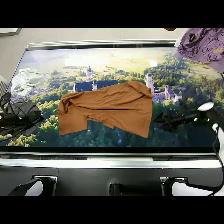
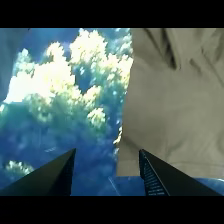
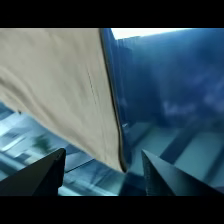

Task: Fold the clothes and pants, and hang the long-sleeved shirts on hangers.

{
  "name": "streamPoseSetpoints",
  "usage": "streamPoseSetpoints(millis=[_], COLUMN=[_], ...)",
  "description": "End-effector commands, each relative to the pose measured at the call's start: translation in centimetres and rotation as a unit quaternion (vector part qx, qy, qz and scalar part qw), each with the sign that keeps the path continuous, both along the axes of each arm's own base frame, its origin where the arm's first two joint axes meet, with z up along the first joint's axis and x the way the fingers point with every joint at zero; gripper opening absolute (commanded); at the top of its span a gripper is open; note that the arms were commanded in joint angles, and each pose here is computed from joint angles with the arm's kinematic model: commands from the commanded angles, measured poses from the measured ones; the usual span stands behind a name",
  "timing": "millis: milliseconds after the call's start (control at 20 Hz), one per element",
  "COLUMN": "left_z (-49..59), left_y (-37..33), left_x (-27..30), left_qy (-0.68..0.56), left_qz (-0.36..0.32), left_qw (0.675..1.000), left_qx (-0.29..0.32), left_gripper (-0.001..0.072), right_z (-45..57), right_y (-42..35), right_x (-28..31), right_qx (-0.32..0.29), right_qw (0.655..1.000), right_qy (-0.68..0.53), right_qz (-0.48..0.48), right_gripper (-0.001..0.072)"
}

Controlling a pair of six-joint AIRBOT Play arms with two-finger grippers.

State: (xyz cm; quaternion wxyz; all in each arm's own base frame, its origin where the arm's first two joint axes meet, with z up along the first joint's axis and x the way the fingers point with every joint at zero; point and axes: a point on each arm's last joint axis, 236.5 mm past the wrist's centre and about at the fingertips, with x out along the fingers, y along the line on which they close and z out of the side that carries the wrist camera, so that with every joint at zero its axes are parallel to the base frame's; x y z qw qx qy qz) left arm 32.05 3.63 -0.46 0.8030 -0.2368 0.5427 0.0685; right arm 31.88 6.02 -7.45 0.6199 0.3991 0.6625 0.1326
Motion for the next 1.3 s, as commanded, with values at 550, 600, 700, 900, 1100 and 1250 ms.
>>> streamPoseSetpoints(millis=[550,600,700,900,1100,1250], left_z=[-0.9,-1.6,-3.1,-5.6,-7.4,-9.6], left_y=[-0.6,-0.5,-0.6,-2.4,-3.7,-4.5], left_x=[0.3,0.3,0.2,1.3,2.7,2.3], left_qy=[0.007,0.016,0.029,0.016,0.001,0.029], left_qz=[0.066,0.067,0.046,0.001,-0.013,-0.016], left_qw=[0.996,0.996,0.997,0.989,0.976,0.972], left_qx=[-0.053,-0.055,-0.061,-0.146,-0.217,-0.231], left_gripper=[0.0540,0.0541,0.0541,0.0545,0.0544,0.0544], right_z=[-4.0,-3.9,-3.4,-1.6,-0.4,0.2], right_y=[7.1,7.1,7.1,7.3,7.7,7.7], right_x=[-2.4,-2.3,-2.1,-1.9,-2.1,-1.9], right_qx=[0.002,0.002,0.000,0.004,0.014,0.014], right_qw=[1.000,1.000,1.000,1.000,0.999,0.999], right_qy=[0.018,0.015,0.006,-0.017,-0.024,-0.034], right_qz=[0.011,0.009,0.009,0.014,0.020,0.019], right_gripper=[0.0040,0.0026,0.0026,0.0027,0.0028,0.0079])
